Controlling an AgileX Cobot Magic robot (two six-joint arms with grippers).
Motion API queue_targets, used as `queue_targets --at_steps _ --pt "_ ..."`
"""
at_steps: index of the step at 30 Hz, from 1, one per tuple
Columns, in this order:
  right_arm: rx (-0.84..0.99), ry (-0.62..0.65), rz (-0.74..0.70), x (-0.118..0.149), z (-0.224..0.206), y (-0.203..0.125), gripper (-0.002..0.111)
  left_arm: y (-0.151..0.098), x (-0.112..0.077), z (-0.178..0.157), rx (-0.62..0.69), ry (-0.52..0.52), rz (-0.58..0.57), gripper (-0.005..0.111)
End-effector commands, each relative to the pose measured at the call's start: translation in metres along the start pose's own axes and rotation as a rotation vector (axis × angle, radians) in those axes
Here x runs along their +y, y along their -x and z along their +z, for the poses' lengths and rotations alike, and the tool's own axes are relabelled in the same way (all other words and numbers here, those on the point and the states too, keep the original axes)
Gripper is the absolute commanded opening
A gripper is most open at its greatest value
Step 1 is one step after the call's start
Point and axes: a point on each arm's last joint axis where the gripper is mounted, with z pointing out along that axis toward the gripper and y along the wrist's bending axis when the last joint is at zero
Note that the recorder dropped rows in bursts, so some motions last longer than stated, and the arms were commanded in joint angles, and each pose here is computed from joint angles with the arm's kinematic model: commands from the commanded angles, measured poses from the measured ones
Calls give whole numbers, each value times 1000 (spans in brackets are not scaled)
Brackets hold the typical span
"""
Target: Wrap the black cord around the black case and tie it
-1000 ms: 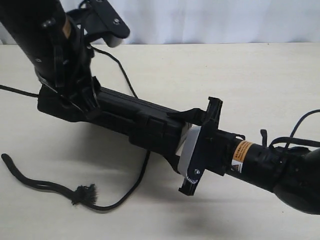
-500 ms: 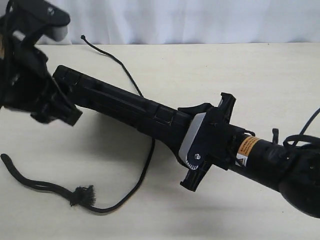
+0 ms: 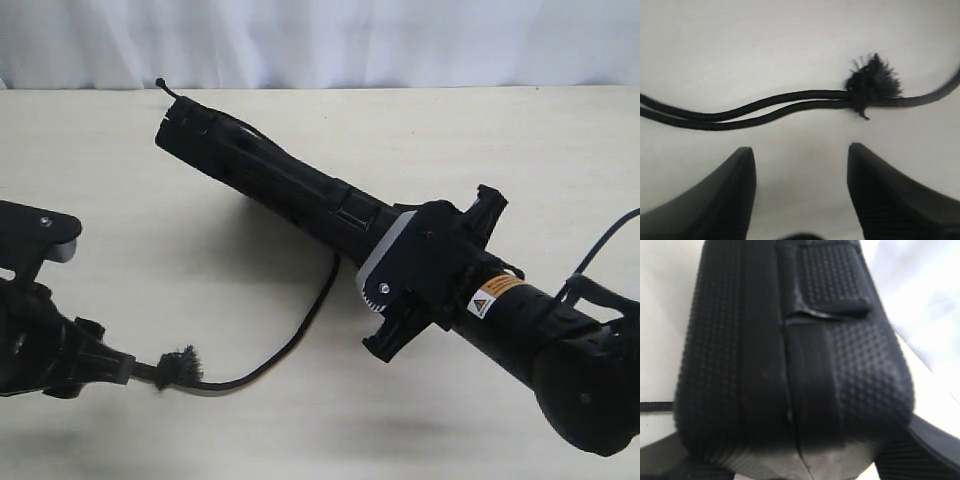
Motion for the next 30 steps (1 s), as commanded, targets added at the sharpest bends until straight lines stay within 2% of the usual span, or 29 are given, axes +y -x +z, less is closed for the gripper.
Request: queue_targets --at_steps 1,2,3,4,8,10,13,17,22,30 --pt "127 61 79 6 -1 -15 4 -3 6 1 18 59 -190 52" --pt "128 62 79 6 -1 -15 4 -3 2 2 19 21 -244 52" --pt "129 63 79 7 -1 -15 4 -1 -6 2 17 -65 -326 52" --pt "129 63 79 7 -1 -15 4 -1 -9 3 13 -102 -358 52" --pt "133 66 86 7 -1 -15 4 -10 -7 14 -43 -164 -401 52" --pt "133 66 86 7 -1 -15 4 -15 -5 20 -54 -203 -568 52" --pt "133 66 86 7 -1 -15 4 -14 -7 23 -109 -292 -751 52" --pt "133 66 86 7 -1 -15 4 -16 -8 24 -95 -348 -972 52" --pt "133 66 86 7 -1 -15 4 -15 -8 28 -74 -344 -1063 52" --pt "134 64 120 7 -1 -15 4 -14 -12 59 -40 -276 -1082 52"
